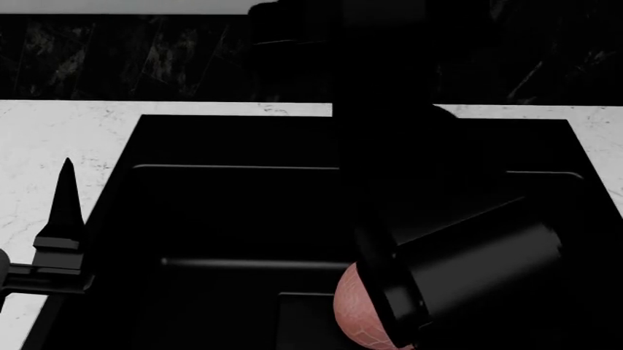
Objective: Turn the sink spout to the right.
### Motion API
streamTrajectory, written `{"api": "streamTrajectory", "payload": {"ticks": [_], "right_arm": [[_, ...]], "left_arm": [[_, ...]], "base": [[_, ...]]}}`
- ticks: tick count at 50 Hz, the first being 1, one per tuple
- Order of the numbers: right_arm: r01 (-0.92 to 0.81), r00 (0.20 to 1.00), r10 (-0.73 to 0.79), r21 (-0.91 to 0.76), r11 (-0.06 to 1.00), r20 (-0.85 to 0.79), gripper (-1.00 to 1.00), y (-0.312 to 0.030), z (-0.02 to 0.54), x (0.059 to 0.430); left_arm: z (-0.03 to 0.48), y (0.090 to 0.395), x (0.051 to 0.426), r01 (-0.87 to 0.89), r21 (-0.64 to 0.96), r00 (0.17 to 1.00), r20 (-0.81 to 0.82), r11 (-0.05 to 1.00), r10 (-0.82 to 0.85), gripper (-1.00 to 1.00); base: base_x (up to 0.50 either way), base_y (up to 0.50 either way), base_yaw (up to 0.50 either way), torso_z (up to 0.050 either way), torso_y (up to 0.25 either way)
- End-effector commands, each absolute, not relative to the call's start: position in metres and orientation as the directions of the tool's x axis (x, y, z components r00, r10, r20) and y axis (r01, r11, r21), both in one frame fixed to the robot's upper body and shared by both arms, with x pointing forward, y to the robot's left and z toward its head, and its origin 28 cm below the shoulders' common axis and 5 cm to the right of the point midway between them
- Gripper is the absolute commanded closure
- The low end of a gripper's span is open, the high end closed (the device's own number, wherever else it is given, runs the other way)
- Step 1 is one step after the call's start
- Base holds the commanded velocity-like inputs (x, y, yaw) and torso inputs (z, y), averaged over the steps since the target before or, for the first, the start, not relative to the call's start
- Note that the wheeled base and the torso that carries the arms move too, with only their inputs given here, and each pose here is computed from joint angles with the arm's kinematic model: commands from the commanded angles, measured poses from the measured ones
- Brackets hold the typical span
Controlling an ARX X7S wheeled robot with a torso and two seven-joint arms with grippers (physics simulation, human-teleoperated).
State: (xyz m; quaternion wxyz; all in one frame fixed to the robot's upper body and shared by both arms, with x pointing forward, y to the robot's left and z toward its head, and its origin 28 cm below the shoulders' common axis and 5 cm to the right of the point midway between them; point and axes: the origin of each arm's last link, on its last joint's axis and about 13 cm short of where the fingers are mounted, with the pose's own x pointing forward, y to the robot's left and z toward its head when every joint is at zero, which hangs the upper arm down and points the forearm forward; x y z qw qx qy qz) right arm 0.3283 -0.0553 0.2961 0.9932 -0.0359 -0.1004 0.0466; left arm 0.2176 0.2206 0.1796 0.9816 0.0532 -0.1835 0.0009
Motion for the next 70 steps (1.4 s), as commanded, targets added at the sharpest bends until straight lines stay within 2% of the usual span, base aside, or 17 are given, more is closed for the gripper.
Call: {"api": "streamTrajectory", "payload": {"ticks": [1,34,70], "right_arm": [[-0.077,0.977,0.095,-0.101,0.992,0.193,-1.00,-0.050,0.304,0.342],[0.023,0.983,-0.007,-0.084,0.996,0.184,-1.00,-0.070,0.314,0.365],[0.198,0.968,-0.182,-0.079,0.977,0.172,-1.00,-0.118,0.319,0.358]], "left_arm": [[0.177,0.220,0.213,-0.014,0.112,0.936,0.350,0.994,-0.026,-1.00],[0.174,0.215,0.213,0.026,0.111,0.937,0.344,0.993,-0.063,-1.00],[0.168,0.212,0.214,0.049,0.130,0.944,0.317,0.990,-0.089,-1.00]], "base": [[0.00,0.00,0.00,0.000,0.000],[0.00,0.00,0.00,0.000,0.000],[0.00,0.00,0.00,0.000,0.000]]}}
